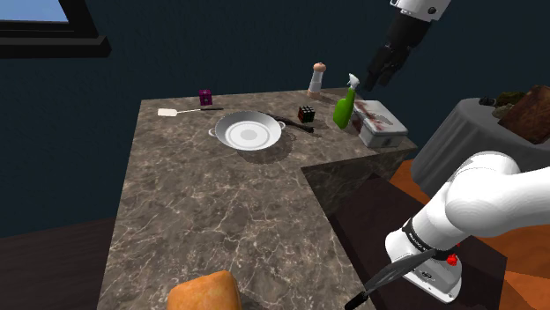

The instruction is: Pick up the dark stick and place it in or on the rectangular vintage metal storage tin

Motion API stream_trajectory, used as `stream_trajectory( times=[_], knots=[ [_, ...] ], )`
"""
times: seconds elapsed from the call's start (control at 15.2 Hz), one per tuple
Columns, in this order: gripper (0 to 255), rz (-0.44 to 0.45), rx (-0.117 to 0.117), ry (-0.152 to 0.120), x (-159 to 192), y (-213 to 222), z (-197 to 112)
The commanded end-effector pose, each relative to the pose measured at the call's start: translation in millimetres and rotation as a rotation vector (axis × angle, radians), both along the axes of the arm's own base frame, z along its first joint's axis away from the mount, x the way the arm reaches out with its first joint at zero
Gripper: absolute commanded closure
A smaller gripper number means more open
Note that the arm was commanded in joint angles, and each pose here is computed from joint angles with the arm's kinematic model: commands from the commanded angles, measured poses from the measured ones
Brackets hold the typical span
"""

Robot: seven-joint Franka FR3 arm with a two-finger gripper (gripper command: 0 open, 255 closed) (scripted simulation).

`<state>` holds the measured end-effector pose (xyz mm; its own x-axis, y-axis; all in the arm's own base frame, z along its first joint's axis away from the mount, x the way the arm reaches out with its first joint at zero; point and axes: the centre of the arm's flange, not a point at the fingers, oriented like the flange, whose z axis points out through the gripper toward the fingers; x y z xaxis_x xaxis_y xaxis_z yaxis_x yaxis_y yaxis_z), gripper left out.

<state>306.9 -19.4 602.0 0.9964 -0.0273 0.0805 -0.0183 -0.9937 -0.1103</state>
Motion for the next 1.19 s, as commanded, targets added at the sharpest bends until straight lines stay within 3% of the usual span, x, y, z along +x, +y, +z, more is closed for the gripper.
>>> stream_trajectory(
  times=[0.0,1.12],
  knots=[
    [0,0.0,0.0,0.0,0.0,0.0,0.0],
    [0,0.162,-0.069,0.06,175.2,-49.1,-140.3]
  ],
)
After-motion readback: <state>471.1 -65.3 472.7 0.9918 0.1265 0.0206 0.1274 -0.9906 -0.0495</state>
